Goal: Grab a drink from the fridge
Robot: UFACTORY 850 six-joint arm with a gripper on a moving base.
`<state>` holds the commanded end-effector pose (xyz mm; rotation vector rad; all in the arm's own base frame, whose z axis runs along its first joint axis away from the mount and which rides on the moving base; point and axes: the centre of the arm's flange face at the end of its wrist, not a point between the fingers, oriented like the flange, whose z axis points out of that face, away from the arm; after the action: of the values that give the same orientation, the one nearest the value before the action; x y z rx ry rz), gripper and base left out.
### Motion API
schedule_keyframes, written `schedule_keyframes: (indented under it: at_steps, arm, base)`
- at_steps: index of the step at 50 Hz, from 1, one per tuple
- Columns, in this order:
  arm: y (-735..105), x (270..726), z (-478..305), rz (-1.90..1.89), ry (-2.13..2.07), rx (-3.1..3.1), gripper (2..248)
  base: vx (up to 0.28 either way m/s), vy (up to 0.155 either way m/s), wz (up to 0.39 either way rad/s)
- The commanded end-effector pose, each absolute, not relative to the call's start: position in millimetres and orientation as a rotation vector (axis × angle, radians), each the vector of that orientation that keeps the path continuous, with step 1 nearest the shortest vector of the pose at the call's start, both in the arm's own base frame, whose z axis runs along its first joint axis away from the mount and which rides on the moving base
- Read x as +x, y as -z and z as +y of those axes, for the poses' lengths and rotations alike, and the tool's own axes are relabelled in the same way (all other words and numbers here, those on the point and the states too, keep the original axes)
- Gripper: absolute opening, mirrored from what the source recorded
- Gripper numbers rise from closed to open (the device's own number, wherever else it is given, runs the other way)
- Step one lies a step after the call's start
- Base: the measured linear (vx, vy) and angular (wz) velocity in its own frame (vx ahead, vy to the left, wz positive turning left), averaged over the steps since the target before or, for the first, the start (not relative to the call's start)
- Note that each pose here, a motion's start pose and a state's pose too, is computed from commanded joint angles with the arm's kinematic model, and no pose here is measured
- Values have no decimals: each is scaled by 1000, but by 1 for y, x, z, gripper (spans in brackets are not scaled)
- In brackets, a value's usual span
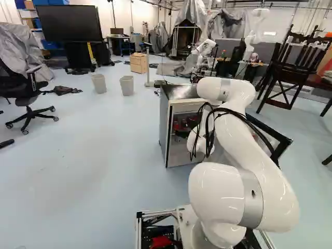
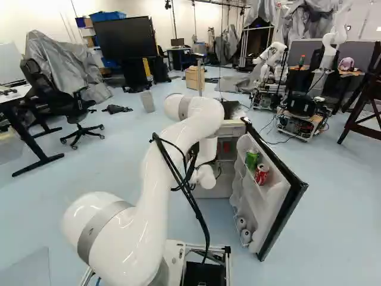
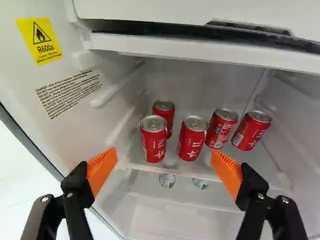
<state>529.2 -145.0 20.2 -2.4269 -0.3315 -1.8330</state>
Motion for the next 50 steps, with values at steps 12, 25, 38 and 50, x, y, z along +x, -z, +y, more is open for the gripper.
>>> schedule_keyframes:
  at_steps: [12,25,38,50]
  arm:
    - [-18,537,-148,-362,1844,-2401,247]
    - [-14,546,-151,-387,1862,-2379,247]
    - [2,557,-152,-416,1872,-2356,247]
    - [14,566,-148,-448,1874,-2332,247]
  base:
    - [0,0,0]
    - [0,0,0]
    - [0,0,0]
    - [0,0,0]
